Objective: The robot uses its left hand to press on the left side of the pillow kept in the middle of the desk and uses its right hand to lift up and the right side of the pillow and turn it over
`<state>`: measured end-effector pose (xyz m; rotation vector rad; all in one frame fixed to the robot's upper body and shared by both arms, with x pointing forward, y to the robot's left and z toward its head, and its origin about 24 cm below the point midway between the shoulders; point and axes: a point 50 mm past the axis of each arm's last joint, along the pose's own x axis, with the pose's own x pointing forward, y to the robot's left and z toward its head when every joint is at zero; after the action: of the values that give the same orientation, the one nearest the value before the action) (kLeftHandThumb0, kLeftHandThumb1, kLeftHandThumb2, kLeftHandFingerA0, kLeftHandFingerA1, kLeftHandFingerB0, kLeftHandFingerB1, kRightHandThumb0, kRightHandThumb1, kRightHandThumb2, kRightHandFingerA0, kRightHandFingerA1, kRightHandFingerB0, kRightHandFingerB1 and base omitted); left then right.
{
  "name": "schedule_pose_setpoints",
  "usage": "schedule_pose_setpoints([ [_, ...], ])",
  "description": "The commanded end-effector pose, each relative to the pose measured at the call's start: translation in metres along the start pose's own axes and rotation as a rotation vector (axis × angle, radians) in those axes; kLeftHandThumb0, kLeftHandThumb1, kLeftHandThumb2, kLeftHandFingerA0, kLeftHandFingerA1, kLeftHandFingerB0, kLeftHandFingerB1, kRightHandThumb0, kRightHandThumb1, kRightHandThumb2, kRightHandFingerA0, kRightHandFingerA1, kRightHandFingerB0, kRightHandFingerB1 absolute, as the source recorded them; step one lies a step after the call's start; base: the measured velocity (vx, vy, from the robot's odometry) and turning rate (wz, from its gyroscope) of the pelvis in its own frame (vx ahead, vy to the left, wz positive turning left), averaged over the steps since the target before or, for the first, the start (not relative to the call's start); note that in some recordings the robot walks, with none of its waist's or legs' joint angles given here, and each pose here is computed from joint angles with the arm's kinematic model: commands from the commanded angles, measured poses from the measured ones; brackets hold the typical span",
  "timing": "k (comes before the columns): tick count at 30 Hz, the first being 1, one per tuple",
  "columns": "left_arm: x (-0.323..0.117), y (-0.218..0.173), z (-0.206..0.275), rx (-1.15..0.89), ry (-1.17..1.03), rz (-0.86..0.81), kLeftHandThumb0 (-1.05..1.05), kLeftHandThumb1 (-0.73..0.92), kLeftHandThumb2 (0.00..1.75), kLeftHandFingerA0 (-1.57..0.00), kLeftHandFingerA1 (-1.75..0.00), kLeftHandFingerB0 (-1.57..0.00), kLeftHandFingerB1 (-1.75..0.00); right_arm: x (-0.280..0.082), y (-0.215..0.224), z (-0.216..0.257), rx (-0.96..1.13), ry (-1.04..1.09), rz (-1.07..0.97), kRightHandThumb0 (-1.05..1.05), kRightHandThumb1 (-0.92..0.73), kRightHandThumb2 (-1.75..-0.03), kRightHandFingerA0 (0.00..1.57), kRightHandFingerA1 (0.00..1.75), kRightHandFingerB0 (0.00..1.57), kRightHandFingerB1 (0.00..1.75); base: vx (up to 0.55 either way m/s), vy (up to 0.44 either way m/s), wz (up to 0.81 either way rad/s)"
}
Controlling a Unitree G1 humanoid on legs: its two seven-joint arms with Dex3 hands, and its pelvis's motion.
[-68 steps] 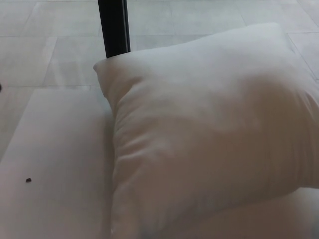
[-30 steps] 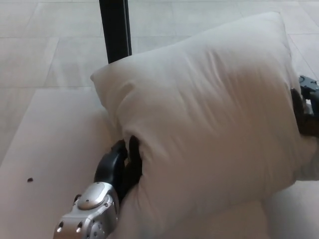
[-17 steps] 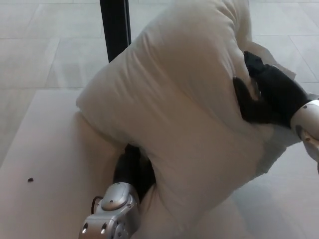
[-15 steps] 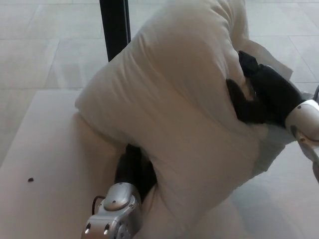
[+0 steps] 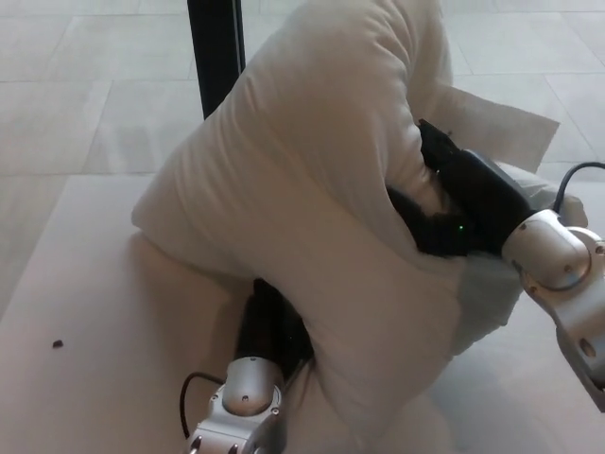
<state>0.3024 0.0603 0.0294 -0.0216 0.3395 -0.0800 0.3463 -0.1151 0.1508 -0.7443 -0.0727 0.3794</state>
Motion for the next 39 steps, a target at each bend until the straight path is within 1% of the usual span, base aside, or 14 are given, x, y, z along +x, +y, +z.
schedule_pose_setpoints([
  [1,-0.019,-0.081,-0.023,0.033,0.109,-0.241,-0.85,0.76,0.63,-0.18,-0.56,0.0,0.0,-0.015,0.129,-0.013,-0.138,0.027,0.531,-0.89,-0.74,-0.63,0.15,0.78,0.1,0.48,0.0,0.0,0.0],
  [2,-0.023,-0.084,-0.032,0.022,0.118,-0.255,-0.9,0.62,0.93,-0.13,-0.52,0.0,0.0,-0.018,0.139,-0.012,-0.181,0.015,0.558,-0.83,-0.53,-0.93,0.17,0.69,0.08,0.54,0.0,0.0,0.0],
  [3,-0.025,-0.087,-0.038,-0.051,0.149,-0.253,-0.85,0.75,0.63,-0.08,-0.51,0.0,0.0,-0.019,0.145,-0.012,-0.252,0.004,0.595,-0.83,-0.54,-0.93,0.11,0.65,0.05,0.53,0.0,0.0,0.0],
  [5,-0.027,-0.084,-0.044,-0.02,0.137,-0.251,-0.93,0.64,0.93,-0.11,-0.47,0.0,0.0,-0.022,0.154,-0.008,-0.293,-0.01,0.659,-0.78,-0.63,-0.58,0.05,0.72,0.11,0.51,0.0,0.0,0.0],
  [14,-0.033,-0.083,-0.068,-0.046,0.156,-0.25,-1.03,0.68,1.0,-0.01,-0.4,0.0,-0.08,-0.03,0.176,-0.01,-0.324,0.019,0.809,-0.85,-0.46,-0.89,0.06,0.63,0.14,0.55,0.0,0.0,0.0],
  [19,-0.033,-0.08,-0.071,-0.023,0.154,-0.249,-0.83,0.79,0.64,-0.09,-0.54,0.0,0.0,-0.032,0.18,-0.008,-0.358,0.015,0.834,-0.84,-0.47,-0.9,0.09,0.62,0.29,0.55,0.0,0.0,0.0],
  [20,-0.033,-0.08,-0.071,-0.034,0.158,-0.25,-0.85,0.61,0.9,-0.01,-0.44,0.0,0.0,-0.032,0.18,-0.009,-0.365,0.011,0.838,-0.85,-0.61,-0.58,0.07,0.65,0.33,0.46,0.0,0.0,0.0],
  [21,-0.033,-0.081,-0.072,-0.034,0.161,-0.251,-1.01,0.66,1.01,-0.04,-0.34,0.0,-0.11,-0.033,0.18,-0.009,-0.384,0.006,0.842,-0.94,-0.53,-0.91,0.08,0.63,0.31,0.53,0.0,0.0,0.0],
  [26,-0.032,-0.079,-0.072,-0.04,0.151,-0.249,-0.87,0.61,0.91,-0.02,-0.46,0.0,0.0,-0.031,0.179,-0.008,-0.398,0.011,0.832,-0.83,-0.59,-0.58,0.07,0.65,0.35,0.47,0.0,0.0,0.0],
  [31,-0.032,-0.085,-0.067,-0.063,0.145,-0.271,-0.87,0.61,0.89,-0.06,-0.5,0.0,0.0,-0.032,0.169,-0.009,-0.404,-0.039,0.801,-0.85,-0.48,-0.9,0.03,0.64,0.2,0.57,0.0,0.0,0.0],
  [33,-0.028,-0.075,-0.056,0.074,0.097,-0.304,-0.82,0.65,0.92,-0.11,-0.61,0.0,0.0,-0.027,0.146,-0.002,-0.28,-0.066,0.68,-0.82,-0.62,-0.59,0.02,0.64,0.15,0.47,0.0,0.0,0.0],
  [36,-0.025,-0.053,-0.051,0.206,0.075,-0.281,-1.05,0.73,1.06,0.0,-0.15,0.0,-0.04,-0.02,0.115,0.006,-0.168,-0.084,0.55,-0.84,-0.63,-0.59,0.02,0.64,0.17,0.47,0.0,0.0,0.0],
  [37,-0.015,-0.04,-0.057,0.248,0.189,-0.166,-0.62,0.92,0.64,-0.26,-1.0,-0.13,-0.33,-0.011,0.086,0.01,-0.13,-0.073,0.436,-0.82,-0.66,-0.6,0.04,0.58,0.17,0.41,0.0,0.0,0.0],
  [39,-0.022,-0.028,-0.063,0.032,0.146,-0.174,-0.57,0.84,0.64,-0.06,-0.68,0.0,0.0,-0.004,0.062,0.012,-0.096,-0.072,0.343,-0.83,-0.69,-0.61,0.08,0.52,0.16,0.38,0.0,0.0,0.0],
])
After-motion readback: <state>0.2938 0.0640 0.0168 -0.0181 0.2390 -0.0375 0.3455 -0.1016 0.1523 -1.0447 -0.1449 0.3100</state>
